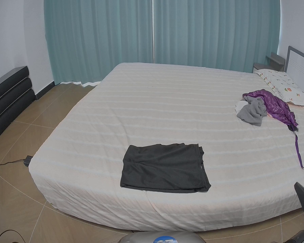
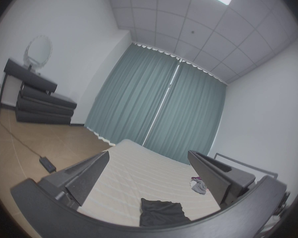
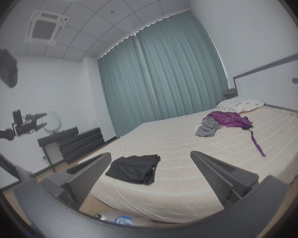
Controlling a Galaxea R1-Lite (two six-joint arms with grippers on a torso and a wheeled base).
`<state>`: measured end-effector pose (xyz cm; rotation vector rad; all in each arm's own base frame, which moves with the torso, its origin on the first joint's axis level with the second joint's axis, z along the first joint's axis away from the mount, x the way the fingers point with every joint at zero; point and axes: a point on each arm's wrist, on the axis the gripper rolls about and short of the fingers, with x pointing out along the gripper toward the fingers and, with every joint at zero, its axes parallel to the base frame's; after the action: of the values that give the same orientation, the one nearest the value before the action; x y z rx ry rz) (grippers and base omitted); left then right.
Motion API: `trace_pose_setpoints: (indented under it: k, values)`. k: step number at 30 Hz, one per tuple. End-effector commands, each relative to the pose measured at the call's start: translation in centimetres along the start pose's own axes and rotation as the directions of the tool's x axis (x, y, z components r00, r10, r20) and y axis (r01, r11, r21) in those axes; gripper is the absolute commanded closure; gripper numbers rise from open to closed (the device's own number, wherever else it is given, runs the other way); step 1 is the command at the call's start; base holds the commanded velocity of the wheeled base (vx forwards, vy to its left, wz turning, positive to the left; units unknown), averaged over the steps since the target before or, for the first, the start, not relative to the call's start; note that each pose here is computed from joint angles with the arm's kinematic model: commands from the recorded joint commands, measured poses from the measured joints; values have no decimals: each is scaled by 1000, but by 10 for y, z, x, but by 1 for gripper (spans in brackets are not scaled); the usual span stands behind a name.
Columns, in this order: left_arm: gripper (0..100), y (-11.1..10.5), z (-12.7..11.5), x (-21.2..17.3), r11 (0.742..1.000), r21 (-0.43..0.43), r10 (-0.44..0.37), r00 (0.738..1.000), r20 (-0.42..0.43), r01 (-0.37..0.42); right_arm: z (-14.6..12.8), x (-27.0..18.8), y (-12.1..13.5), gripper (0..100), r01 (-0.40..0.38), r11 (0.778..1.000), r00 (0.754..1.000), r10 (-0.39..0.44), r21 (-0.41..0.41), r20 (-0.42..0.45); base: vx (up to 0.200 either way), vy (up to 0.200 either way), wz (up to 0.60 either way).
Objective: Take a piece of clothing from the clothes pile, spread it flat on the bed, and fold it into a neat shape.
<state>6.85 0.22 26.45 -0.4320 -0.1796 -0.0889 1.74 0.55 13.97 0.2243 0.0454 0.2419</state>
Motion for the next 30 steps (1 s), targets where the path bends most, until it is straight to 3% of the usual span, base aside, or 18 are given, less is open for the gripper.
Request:
trace_pose_setpoints:
  k: [1,2,6,9,14,15,17,20,26,30]
  values:
    - [0,7,-39,-89,974,223,-71,984,165,33,-14,-62,13,0,5,964,984,42,-264,172,0,0,0]
    - [0,7,-40,-91,973,228,-73,983,167,34,-14,-62,13,0,10,964,984,37,-265,172,0,0,0]
    - [0,11,-52,-106,948,316,-110,975,195,44,-27,-53,4,0,159,943,976,-105,-294,189,0,0,0]
    - [0,15,-62,-114,937,347,-119,970,212,39,-38,-45,-2,0,210,928,960,-135,-309,246,0,0,0]
    - [0,22,-79,-124,913,407,-119,962,245,9,-40,-42,-3,0,234,912,945,-132,-336,299,0,0,0]
    - [0,27,-88,-124,885,465,-101,963,248,-26,-41,-42,-3,0,234,911,946,-133,-340,296,0,0,0]
    - [0,32,-96,-121,861,502,-74,960,270,-76,-42,-42,-4,0,230,913,950,-135,-336,283,0,0,0]
    - [0,38,-107,-119,861,498,-39,961,274,-107,-48,-41,-6,0,233,916,961,-165,-326,222,0,0,0]
    - [0,43,-115,-117,862,489,30,978,207,-130,-57,-40,-9,0,279,910,958,-245,-307,146,0,0,0]
    - [0,51,-131,-116,863,491,108,993,55,-121,-58,-40,-10,0,309,910,950,-280,-275,140,0,0,0]
